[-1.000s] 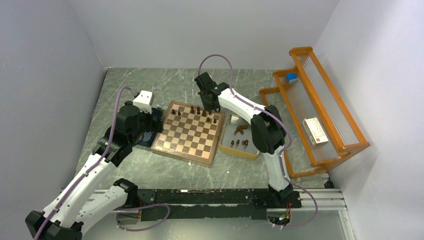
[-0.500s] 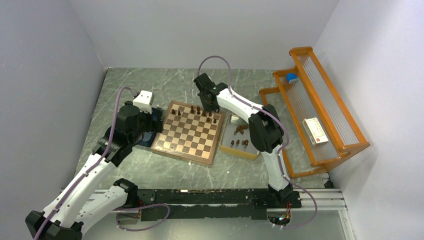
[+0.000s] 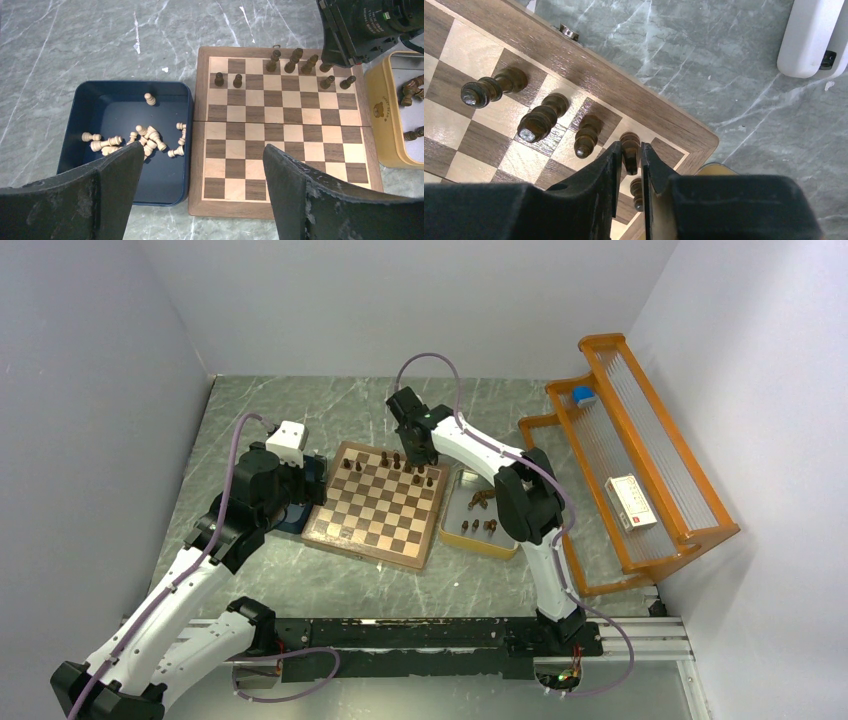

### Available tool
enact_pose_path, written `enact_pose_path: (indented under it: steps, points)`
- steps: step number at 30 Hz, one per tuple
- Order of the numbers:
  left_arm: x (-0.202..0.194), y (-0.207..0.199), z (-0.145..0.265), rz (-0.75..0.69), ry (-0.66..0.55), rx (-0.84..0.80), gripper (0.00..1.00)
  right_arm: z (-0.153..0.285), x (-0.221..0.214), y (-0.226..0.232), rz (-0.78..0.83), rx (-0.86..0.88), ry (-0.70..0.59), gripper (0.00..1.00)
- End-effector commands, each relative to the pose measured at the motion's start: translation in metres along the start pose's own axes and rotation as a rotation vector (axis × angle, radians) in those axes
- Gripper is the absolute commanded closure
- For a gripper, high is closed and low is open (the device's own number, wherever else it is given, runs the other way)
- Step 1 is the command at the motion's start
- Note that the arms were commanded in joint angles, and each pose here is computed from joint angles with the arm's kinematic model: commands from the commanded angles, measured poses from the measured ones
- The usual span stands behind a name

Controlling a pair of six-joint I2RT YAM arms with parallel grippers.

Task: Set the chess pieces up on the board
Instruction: Place the chess piece on the chessboard.

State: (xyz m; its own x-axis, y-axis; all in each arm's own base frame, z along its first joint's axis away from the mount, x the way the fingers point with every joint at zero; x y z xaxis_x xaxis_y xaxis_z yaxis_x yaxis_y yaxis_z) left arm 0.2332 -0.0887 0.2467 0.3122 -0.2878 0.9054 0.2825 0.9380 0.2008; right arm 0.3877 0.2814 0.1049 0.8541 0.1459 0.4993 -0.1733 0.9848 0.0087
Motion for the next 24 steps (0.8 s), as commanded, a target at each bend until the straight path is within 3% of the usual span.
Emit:
enact_pose_path:
  steps: [1, 13, 24]
  points:
    - [0.009, 0.0, 0.001, 0.002, -0.049, -0.003, 0.07, 0.001, 0.004, 0.002, 0.005, -0.013, -0.003, 0.75]
    - [0.009, 0.0, 0.0, 0.001, -0.048, -0.006, 0.08, 0.011, 0.013, 0.006, -0.006, 0.016, -0.031, 0.7]
    - [0.008, -0.001, 0.0, -0.001, -0.043, -0.008, 0.07, 0.057, 0.026, -0.005, -0.077, 0.088, -0.12, 0.66]
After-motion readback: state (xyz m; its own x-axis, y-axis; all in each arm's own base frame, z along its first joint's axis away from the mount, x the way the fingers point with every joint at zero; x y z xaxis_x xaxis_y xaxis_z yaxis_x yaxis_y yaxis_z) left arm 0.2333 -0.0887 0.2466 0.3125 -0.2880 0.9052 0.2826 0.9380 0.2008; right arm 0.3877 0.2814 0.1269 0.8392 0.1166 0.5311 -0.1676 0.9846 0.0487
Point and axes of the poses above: each gripper's point midway between its finger pads, its own z axis back along the fingers, its own y axis along the line the jaws close on, x = y × z, the point moved 5 cm from there along z, back along the fingers, and after that the axes turned 12 degrees about -z, right-handed, at the moved point
